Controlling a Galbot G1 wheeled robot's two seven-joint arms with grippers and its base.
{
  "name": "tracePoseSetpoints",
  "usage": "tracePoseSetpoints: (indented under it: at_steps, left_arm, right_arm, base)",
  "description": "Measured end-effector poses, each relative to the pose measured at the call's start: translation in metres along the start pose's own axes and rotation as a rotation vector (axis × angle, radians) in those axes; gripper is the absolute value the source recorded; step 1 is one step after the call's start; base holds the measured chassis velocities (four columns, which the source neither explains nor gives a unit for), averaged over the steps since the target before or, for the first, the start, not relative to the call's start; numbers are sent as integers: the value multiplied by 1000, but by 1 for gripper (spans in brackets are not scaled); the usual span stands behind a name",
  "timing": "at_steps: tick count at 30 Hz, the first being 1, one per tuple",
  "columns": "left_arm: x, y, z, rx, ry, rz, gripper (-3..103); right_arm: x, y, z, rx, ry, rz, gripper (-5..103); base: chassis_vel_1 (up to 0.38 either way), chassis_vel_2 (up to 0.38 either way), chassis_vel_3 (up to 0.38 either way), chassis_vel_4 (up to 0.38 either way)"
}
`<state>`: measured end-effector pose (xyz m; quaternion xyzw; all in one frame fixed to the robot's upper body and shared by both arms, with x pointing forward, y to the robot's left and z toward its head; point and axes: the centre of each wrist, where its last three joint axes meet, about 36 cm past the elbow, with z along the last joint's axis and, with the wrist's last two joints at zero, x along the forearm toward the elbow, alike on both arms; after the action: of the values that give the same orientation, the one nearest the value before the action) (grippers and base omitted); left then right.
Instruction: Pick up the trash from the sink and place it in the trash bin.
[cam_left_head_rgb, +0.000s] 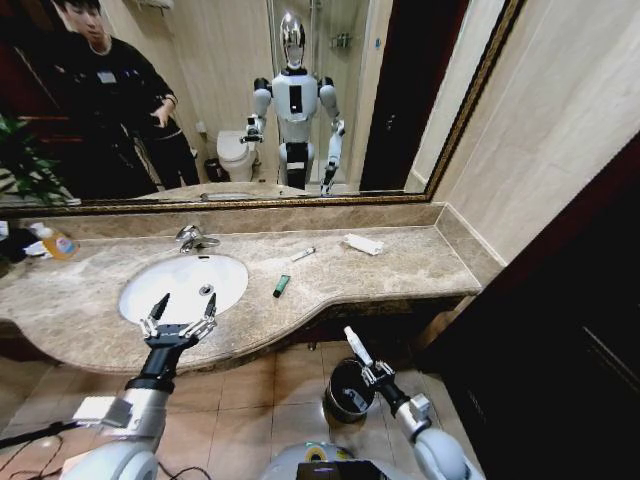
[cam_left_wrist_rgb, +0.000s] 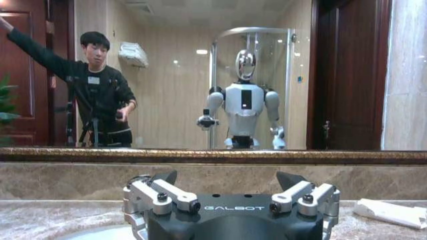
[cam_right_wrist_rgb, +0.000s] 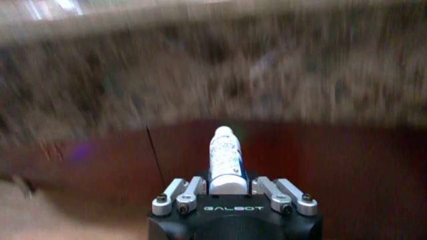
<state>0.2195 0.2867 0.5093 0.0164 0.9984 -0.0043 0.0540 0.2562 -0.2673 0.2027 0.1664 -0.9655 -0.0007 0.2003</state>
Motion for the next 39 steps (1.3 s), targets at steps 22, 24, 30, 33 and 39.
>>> tracePoseSetpoints:
  at_steps: [22, 24, 30, 33, 39]
  left_arm:
    - [0, 0, 0, 0, 0, 0, 100]
    - [0, 0, 0, 0, 0, 0, 100]
    - [0, 0, 0, 0, 0, 0, 100]
    - [0, 0, 0, 0, 0, 0, 100]
    - [0, 0, 0, 0, 0, 0, 100]
  right_arm:
    - [-59, 32, 106, -1, 192, 55, 30]
    - [-63, 33, 106, 2, 193, 54, 30]
    - [-69, 29, 110, 6, 199, 67, 30]
    - [-70, 25, 111, 9, 204, 79, 30]
    - [-72, 21, 111, 11, 211, 92, 36]
  base:
    - [0, 0, 0, 0]
    - [0, 0, 0, 0]
    - [0, 0, 0, 0]
    - [0, 0, 0, 0]
    - [0, 0, 0, 0]
